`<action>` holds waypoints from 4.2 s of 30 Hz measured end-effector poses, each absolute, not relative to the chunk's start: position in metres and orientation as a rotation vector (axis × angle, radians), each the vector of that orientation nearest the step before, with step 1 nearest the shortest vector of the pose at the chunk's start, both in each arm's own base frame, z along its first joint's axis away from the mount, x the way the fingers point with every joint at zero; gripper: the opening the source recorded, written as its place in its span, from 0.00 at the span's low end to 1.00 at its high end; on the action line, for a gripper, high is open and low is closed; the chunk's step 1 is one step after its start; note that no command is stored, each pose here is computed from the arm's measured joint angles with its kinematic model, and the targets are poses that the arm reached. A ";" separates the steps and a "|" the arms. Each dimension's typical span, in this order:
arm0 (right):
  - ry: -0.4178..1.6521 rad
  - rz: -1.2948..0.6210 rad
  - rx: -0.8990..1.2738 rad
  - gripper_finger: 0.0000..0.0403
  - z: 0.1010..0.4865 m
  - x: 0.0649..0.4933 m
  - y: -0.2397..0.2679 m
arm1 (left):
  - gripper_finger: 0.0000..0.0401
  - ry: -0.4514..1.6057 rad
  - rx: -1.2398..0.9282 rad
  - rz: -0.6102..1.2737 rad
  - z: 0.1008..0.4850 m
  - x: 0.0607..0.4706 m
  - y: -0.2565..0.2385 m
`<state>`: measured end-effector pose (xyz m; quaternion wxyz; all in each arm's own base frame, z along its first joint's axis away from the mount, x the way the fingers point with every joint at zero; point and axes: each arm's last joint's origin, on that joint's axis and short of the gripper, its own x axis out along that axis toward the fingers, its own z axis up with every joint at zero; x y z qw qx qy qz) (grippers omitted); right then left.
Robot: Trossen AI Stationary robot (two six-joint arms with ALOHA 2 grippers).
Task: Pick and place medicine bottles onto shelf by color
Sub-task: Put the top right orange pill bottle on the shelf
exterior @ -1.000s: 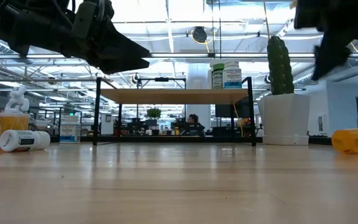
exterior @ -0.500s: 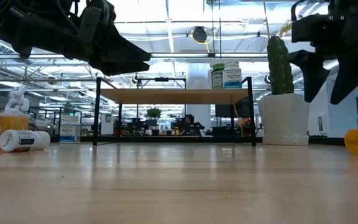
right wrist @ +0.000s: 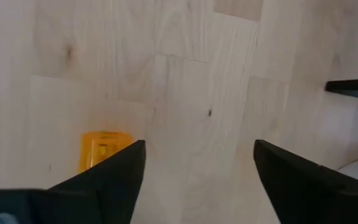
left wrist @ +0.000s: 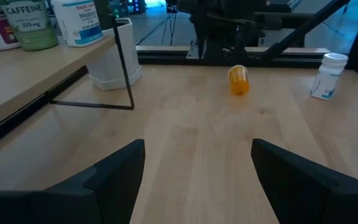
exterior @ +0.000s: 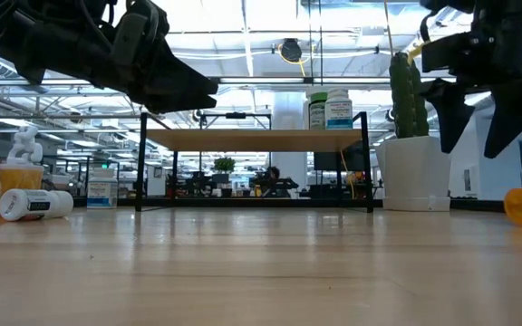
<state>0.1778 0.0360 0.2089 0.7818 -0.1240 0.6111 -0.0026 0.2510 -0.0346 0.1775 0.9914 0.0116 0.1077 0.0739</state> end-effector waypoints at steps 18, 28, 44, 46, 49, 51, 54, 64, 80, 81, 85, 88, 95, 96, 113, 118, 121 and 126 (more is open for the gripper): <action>1.537 0.084 -0.111 0.83 0.182 0.189 0.033 | 0.74 0.217 0.026 0.149 0.177 0.251 -0.034; 1.597 0.084 -0.080 0.78 0.164 0.190 0.034 | 0.74 0.230 0.029 0.145 0.176 0.251 -0.035; 1.536 0.087 0.006 0.54 0.153 0.191 0.036 | 0.74 0.230 0.027 0.146 0.176 0.251 -0.035; 1.537 0.087 0.005 0.52 0.153 0.191 0.036 | 0.74 0.230 0.027 0.146 0.176 0.251 -0.035; 1.534 0.087 0.006 0.49 0.153 0.192 0.036 | 0.74 0.230 0.027 0.146 0.176 0.251 -0.035; 1.528 0.082 0.013 0.47 0.153 0.192 0.036 | 0.74 0.230 0.028 0.146 0.176 0.251 -0.035; 1.497 0.076 0.028 0.46 0.153 0.195 0.037 | 0.74 0.230 0.028 0.146 0.176 0.251 -0.035; 1.357 0.033 0.126 0.46 0.155 0.209 0.039 | 0.74 0.230 0.028 0.146 0.176 0.251 -0.035; 0.612 0.053 0.582 0.45 0.182 0.260 0.045 | 0.74 0.224 0.135 0.096 0.177 0.249 -0.044; 0.567 0.043 0.617 0.45 0.181 0.259 0.044 | 0.74 0.221 0.152 0.086 0.178 0.249 -0.047; 0.348 -0.078 0.771 0.45 0.173 0.252 0.034 | 0.74 0.189 0.240 0.046 0.181 0.255 -0.056; 0.177 -0.189 0.887 0.45 0.168 0.246 0.026 | 0.74 0.188 0.344 0.006 0.179 0.268 -0.067; 0.028 -0.251 1.091 0.45 0.150 0.258 0.023 | 0.74 0.251 0.773 -0.001 0.164 0.313 -0.093; 0.034 -0.253 1.130 0.45 0.146 0.261 0.023 | 0.74 0.263 0.829 -0.006 0.161 0.317 -0.097; 0.002 -0.197 1.352 0.45 0.140 0.276 0.012 | 0.74 0.543 1.116 -0.080 0.168 0.351 -0.097; 0.010 -0.174 1.357 0.45 0.141 0.276 0.011 | 0.74 0.521 1.099 -0.014 0.184 0.360 -0.095; 0.007 -0.139 1.343 0.45 0.144 0.277 0.011 | 0.74 0.511 0.982 0.133 0.199 0.370 -0.085; 0.074 -0.071 1.104 0.45 0.143 0.277 0.013 | 0.71 0.576 0.929 0.239 0.211 0.376 -0.079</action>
